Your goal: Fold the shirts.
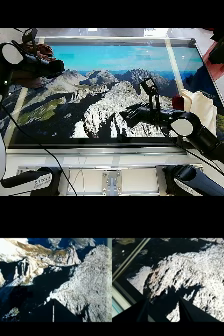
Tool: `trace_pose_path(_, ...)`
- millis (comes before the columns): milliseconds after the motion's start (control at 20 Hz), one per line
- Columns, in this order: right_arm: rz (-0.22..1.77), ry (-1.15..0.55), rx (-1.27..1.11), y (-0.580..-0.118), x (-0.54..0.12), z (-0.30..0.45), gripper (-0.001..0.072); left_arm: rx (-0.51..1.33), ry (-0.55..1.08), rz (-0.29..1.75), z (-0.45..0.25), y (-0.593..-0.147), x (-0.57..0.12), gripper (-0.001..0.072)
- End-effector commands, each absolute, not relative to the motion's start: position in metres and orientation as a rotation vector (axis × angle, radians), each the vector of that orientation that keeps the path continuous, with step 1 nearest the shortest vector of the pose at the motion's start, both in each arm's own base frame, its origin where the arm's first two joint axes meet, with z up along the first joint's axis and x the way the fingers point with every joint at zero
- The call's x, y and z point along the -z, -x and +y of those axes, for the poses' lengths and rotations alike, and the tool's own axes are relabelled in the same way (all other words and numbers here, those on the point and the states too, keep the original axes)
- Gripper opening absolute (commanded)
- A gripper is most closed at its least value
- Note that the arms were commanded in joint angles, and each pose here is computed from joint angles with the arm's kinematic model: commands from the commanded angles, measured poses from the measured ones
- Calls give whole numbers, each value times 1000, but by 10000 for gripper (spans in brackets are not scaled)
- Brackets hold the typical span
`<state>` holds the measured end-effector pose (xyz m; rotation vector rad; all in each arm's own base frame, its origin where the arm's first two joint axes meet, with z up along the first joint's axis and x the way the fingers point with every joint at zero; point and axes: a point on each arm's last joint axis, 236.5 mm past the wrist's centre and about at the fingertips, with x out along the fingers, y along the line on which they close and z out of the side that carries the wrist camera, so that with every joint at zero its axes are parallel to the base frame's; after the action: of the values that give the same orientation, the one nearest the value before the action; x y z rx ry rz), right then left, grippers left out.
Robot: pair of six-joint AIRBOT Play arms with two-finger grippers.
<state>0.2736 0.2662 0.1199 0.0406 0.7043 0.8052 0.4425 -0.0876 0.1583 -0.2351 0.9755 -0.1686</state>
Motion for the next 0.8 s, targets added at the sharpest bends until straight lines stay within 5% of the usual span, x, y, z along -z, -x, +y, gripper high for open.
trace_pose_path(0, 705, -41, -806, -273, -120, 267, 414, 169, 234, 974, -88, -443, -159, 9)
trace_pose_path(750, 624, -57, -777, -288, -133, 266, 414, 177, 247, 952, -90, -447, -162, 9)
